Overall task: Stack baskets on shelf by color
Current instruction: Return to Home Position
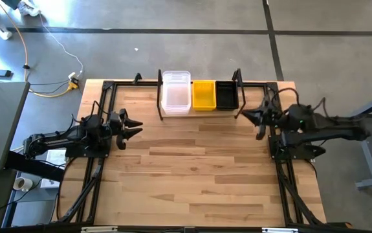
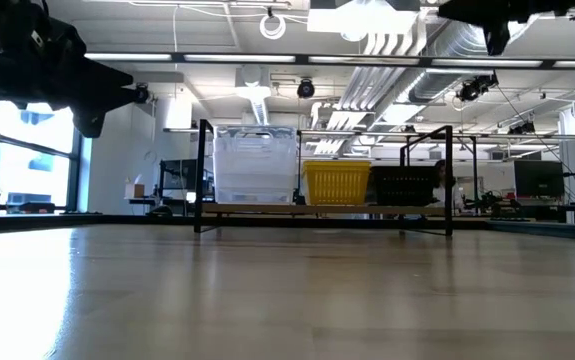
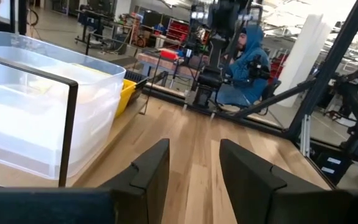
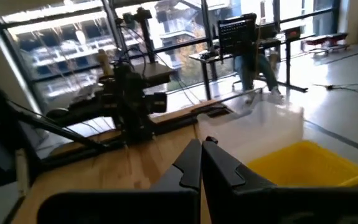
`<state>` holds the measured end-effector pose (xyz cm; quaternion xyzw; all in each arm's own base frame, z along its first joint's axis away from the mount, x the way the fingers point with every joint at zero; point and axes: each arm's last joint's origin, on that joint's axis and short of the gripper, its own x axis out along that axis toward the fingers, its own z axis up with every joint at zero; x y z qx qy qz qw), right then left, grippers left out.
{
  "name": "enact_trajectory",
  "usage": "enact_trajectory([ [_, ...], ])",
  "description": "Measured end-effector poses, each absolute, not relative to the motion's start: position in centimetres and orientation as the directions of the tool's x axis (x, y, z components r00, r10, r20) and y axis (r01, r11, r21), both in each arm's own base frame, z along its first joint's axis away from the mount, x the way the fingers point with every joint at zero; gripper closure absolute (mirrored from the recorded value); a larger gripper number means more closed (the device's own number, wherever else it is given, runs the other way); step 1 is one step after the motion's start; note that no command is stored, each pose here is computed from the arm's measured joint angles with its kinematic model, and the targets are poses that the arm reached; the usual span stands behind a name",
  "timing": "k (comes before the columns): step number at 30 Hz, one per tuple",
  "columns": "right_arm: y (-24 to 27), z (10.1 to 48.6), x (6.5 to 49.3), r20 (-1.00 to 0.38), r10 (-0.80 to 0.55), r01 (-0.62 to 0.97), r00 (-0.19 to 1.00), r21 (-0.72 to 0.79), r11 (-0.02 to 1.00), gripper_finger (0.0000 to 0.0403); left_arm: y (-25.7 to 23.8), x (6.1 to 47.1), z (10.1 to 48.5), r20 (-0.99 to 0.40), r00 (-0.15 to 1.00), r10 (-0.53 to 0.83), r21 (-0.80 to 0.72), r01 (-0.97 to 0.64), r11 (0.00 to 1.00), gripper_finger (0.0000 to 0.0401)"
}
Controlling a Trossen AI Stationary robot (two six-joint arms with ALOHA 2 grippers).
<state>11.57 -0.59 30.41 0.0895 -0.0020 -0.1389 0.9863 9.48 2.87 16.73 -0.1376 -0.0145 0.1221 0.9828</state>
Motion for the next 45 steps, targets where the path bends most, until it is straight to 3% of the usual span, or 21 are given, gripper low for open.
enact_trajectory([
  [7,-0.1,25.1,10.8,0.091,-0.100,0.077,0.991,0.224,0.972,0.0402,2.9,9.5,16.7,-0.005,0.970,0.244,-0.274,-0.236,0.932,0.0270],
  [22,-0.1,18.1,9.6,0.155,-0.074,0.025,0.985,0.298,0.954,0.0402,2.9,9.5,16.8,-0.005,0.970,0.244,-0.274,-0.236,0.932,0.0270],
  [32,-0.1,16.9,9.8,0.029,-0.081,0.065,0.996,0.359,0.931,0.0402,2.9,9.5,16.8,-0.003,0.970,0.241,-0.274,-0.233,0.933,0.0270],
  [45,-0.1,16.9,9.8,0.025,-0.076,0.058,0.997,0.433,0.900,0.0402,2.9,9.5,16.8,-0.002,0.970,0.243,-0.274,-0.235,0.933,0.0270],
])
